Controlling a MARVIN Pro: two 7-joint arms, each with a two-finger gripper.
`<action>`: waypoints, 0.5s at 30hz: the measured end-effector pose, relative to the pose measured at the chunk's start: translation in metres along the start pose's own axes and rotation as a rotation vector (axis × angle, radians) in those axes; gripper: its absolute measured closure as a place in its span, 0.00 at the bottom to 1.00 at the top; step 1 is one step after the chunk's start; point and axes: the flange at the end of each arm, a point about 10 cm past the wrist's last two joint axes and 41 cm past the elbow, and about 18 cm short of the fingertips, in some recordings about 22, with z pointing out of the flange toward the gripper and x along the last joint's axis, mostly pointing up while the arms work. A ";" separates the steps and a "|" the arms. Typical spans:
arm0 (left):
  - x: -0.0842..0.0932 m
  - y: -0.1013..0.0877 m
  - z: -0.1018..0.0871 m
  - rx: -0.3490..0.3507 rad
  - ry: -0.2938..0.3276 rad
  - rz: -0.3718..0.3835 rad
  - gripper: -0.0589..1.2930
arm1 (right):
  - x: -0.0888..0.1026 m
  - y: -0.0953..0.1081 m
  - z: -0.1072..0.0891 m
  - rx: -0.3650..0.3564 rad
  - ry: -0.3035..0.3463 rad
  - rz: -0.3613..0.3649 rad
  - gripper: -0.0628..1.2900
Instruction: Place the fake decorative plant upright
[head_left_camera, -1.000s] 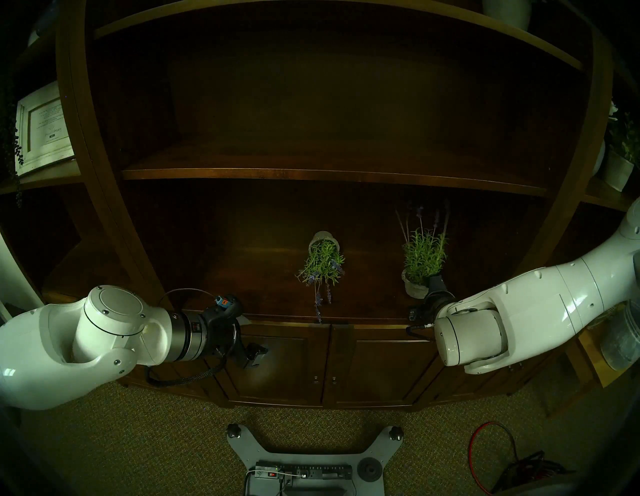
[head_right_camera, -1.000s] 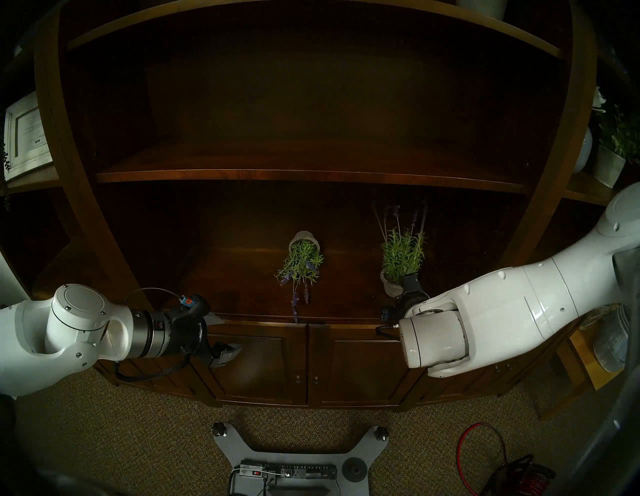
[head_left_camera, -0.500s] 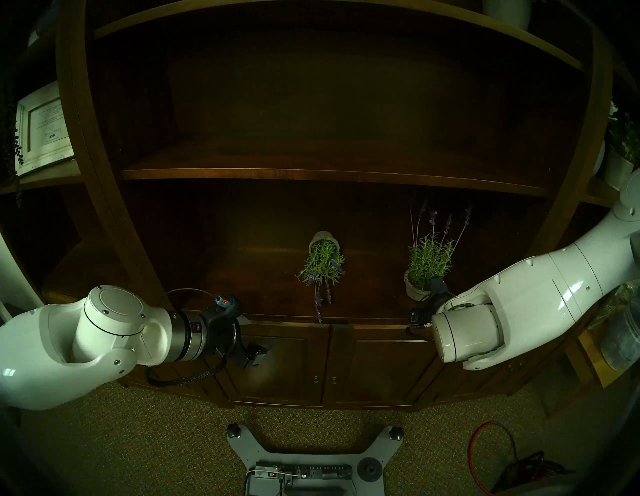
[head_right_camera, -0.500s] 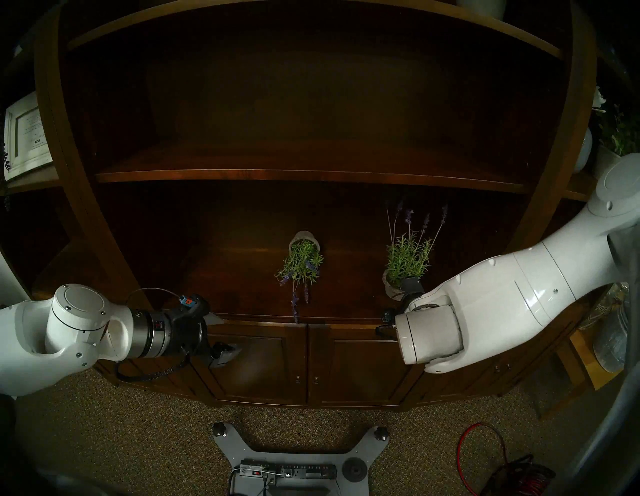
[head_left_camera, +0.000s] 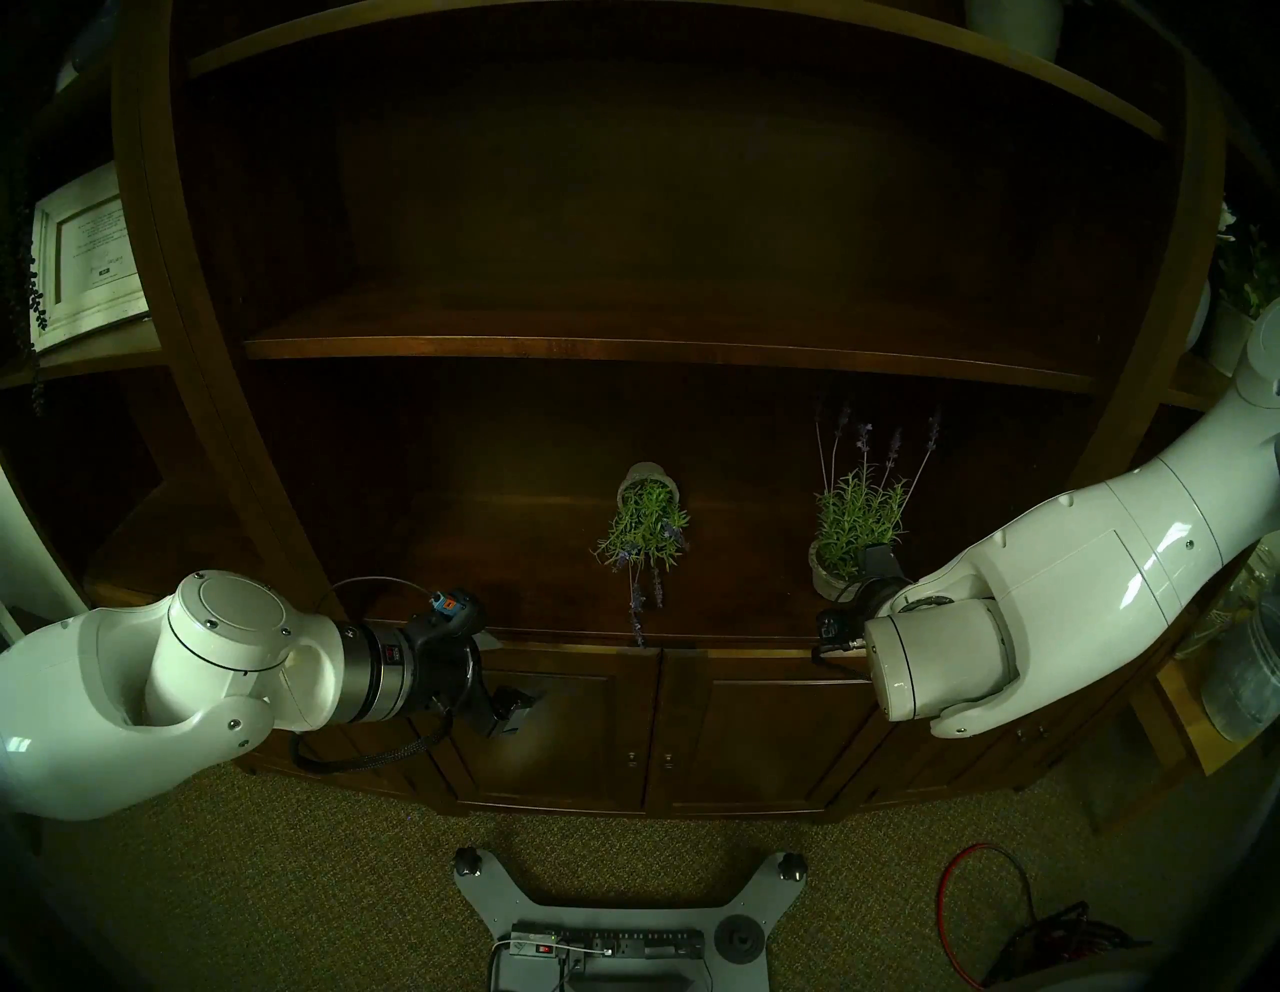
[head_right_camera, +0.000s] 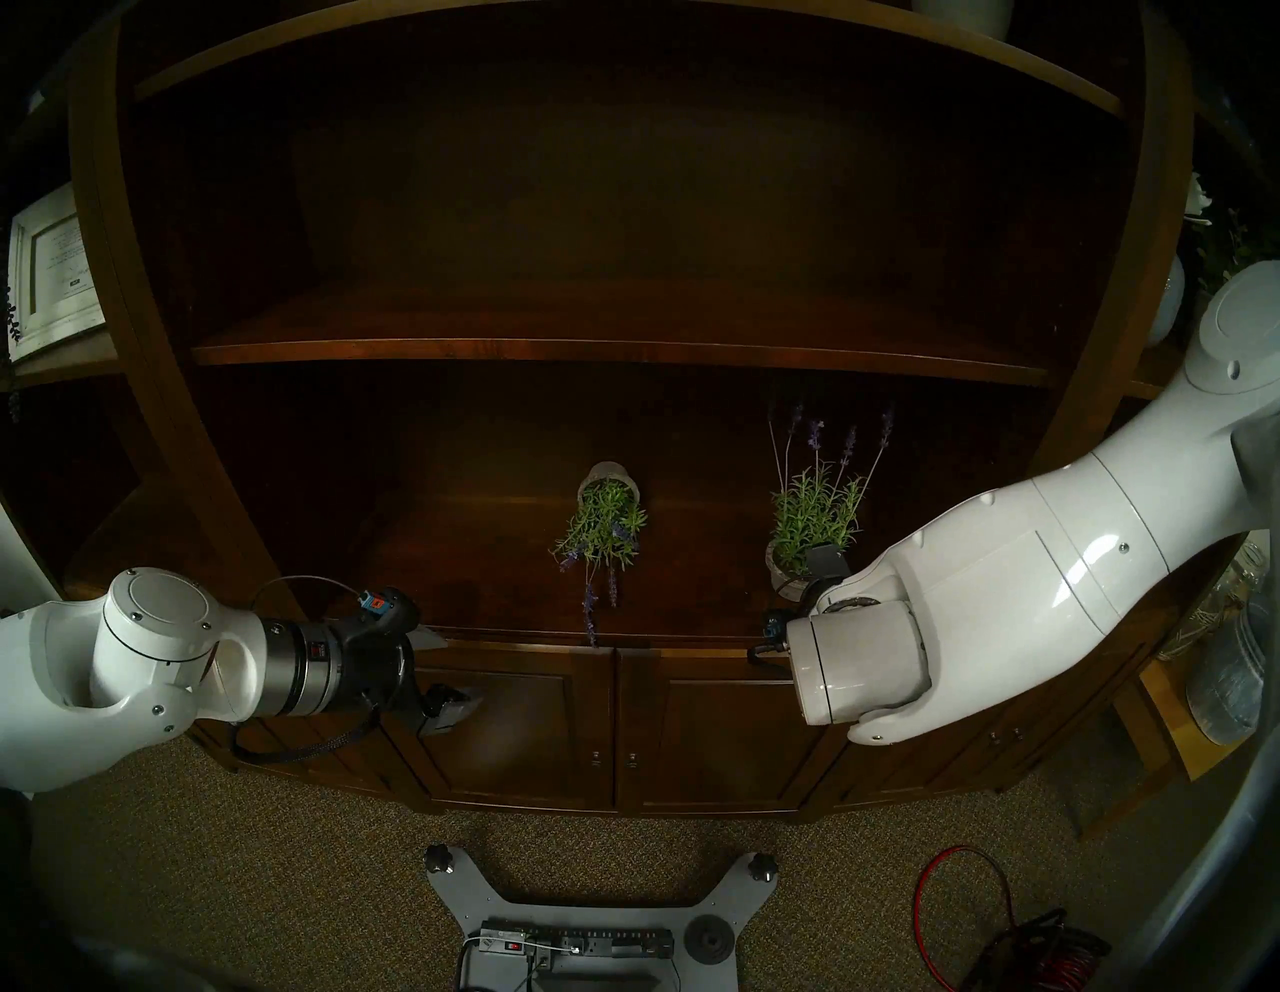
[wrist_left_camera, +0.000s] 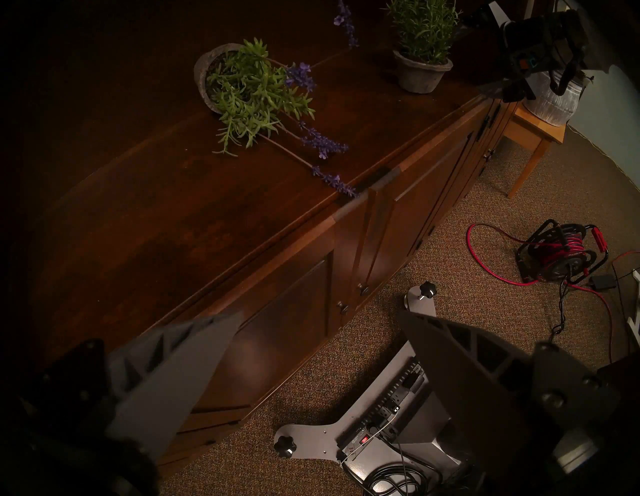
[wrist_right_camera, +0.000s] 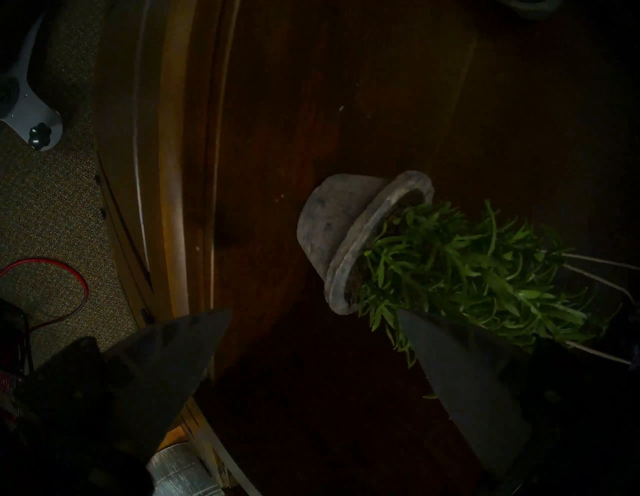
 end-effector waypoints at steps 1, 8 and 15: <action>0.000 0.000 0.000 0.000 0.000 0.000 0.06 | 0.000 0.001 -0.004 -0.002 0.003 0.008 0.05; 0.000 0.000 0.000 0.000 0.000 0.000 0.06 | -0.004 -0.003 -0.025 0.019 0.009 0.048 0.05; 0.000 0.000 0.000 0.000 0.000 0.000 0.06 | -0.013 -0.017 -0.051 0.080 0.016 0.112 0.05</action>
